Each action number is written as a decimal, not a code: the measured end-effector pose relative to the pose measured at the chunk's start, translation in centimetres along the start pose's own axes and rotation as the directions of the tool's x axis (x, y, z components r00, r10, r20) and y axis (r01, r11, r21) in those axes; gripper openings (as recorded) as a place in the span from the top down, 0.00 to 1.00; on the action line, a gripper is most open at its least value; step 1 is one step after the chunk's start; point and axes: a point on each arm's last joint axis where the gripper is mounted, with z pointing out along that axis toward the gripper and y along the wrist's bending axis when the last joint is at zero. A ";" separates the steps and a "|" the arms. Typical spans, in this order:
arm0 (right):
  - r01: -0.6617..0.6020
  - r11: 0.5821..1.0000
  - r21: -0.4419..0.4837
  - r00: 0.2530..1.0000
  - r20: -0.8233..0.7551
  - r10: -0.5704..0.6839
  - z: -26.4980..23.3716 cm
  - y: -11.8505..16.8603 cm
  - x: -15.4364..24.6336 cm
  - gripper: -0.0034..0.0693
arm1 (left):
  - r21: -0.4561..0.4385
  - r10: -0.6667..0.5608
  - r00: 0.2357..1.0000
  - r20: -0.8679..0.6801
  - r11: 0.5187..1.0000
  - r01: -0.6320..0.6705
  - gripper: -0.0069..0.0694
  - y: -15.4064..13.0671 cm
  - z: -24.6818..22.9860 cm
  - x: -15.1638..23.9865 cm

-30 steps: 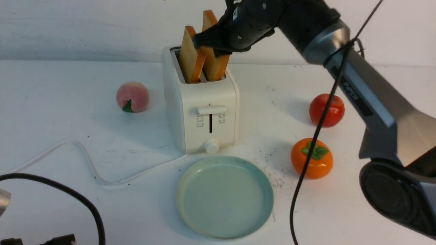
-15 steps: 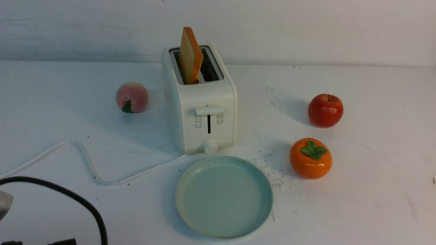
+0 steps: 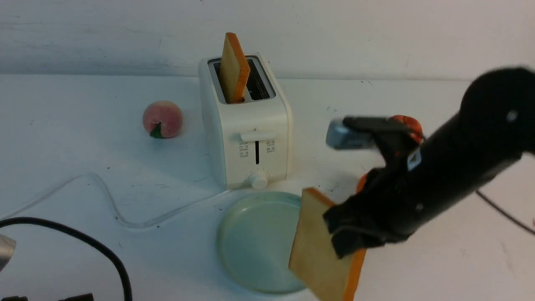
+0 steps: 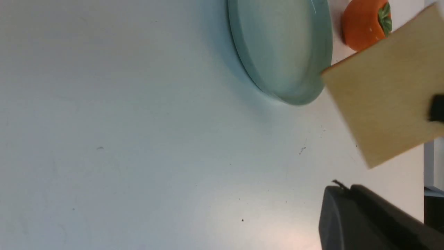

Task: Take toasted bread from bread machine on white table place on plate.
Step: 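Place the held slice of bread on top of the slice on the plate with the right gripper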

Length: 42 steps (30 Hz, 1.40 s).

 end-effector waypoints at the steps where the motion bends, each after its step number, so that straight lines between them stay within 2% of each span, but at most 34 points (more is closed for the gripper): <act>1: -0.021 1.000 -0.021 1.000 0.007 0.021 1.1 -0.3 0.4 0.80 | 0.000 0.000 1.000 0.000 1.000 0.000 0.90 0.0 0.0 0.0; 9: 0.008 0.987 -0.160 0.987 0.161 0.018 1.6 0.6 -0.7 0.80 | 0.000 0.000 1.000 -0.001 1.000 0.000 0.90 0.0 0.0 0.0; 13: 0.047 0.979 -0.200 0.974 0.229 0.000 1.4 1.0 -1.2 0.80 | 0.000 0.000 1.000 -0.002 1.000 0.000 0.90 0.0 0.0 0.0; 18: 0.092 0.976 -0.199 0.957 0.287 -0.032 2.0 0.9 -1.9 0.80 | 0.000 0.000 1.000 -0.002 1.000 0.000 0.90 0.0 0.0 0.0; 30: -0.017 0.982 -0.188 0.977 0.204 0.056 7.5 -1.1 -2.1 0.80 | -0.042 0.048 0.999 0.001 0.998 -0.048 0.89 0.4 0.0 0.0; 36: -0.042 0.983 -0.177 0.978 0.194 0.077 8.5 -1.6 -2.2 0.80 | -0.053 0.059 0.998 0.002 0.997 -0.059 0.89 0.5 0.0 0.0; 39: -0.041 0.985 -0.167 0.977 0.198 0.074 8.5 -1.7 -2.3 0.78 | -0.054 0.061 0.998 0.002 0.997 -0.061 0.88 0.5 0.0 0.0; 42: -0.029 0.991 -0.134 0.975 0.217 0.058 8.6 -2.0 -2.4 0.69 | -0.055 0.062 0.998 0.002 0.997 -0.062 0.88 0.5 0.0 0.0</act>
